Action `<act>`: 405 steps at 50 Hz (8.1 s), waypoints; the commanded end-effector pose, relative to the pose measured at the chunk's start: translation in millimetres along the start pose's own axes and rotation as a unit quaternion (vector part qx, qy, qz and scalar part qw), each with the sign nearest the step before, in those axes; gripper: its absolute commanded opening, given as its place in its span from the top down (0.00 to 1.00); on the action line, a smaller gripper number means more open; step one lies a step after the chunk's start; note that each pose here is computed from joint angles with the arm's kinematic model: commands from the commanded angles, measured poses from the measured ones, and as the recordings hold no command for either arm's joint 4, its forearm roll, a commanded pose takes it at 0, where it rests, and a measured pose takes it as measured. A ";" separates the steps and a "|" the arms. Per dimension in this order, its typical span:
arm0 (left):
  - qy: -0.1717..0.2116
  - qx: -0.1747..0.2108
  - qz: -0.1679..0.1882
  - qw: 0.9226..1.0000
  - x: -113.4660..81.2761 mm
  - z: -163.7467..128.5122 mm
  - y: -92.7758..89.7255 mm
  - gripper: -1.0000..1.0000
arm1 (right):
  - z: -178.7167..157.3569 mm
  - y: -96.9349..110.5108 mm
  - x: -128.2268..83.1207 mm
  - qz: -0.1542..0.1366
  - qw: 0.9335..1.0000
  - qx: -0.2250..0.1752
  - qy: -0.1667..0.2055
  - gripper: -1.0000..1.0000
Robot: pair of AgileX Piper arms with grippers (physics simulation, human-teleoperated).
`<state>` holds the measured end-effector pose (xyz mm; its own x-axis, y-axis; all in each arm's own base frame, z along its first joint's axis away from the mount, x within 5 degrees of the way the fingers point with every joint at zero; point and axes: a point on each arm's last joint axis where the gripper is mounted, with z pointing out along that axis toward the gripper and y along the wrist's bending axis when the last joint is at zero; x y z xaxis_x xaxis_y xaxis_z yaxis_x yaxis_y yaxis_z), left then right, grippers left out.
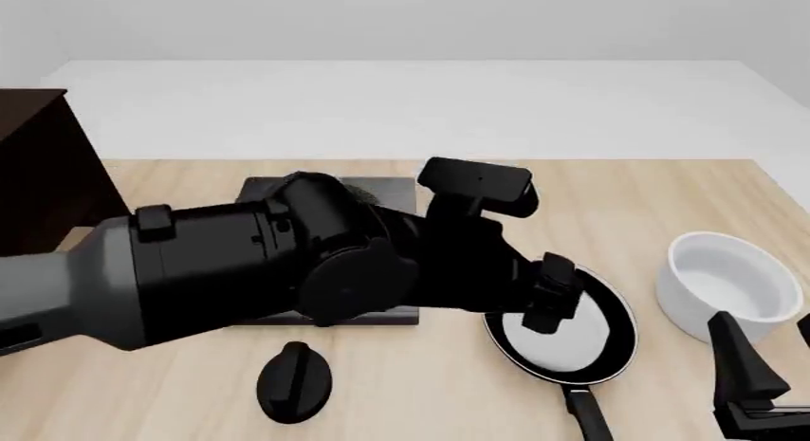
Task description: Put the frying pan under the cabinet shelf.
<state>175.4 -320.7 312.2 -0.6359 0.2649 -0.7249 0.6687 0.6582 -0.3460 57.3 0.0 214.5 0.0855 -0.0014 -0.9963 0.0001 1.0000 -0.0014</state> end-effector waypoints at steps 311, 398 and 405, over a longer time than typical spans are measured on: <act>-0.339 0.094 -0.588 0.729 190.1 -165.9 149.2 1.00 | 0.8 0.0 0.4 0.000 1.000 0.000 0.000 0.00; -0.507 -0.014 -0.645 0.571 245.3 -200.3 169.9 1.00 | 0.8 0.0 0.4 0.000 1.000 0.000 0.000 0.00; -0.511 -0.024 -0.655 0.556 247.1 -200.4 171.6 1.00 | 0.9 0.0 0.4 0.000 1.000 0.000 0.000 0.00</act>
<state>56.8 -4.1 192.9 -0.0315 -0.9765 0.2132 -0.1523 -0.2061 -0.9666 58.2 0.0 214.2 0.0851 -0.0016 -0.9964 0.0001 1.0000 -0.0016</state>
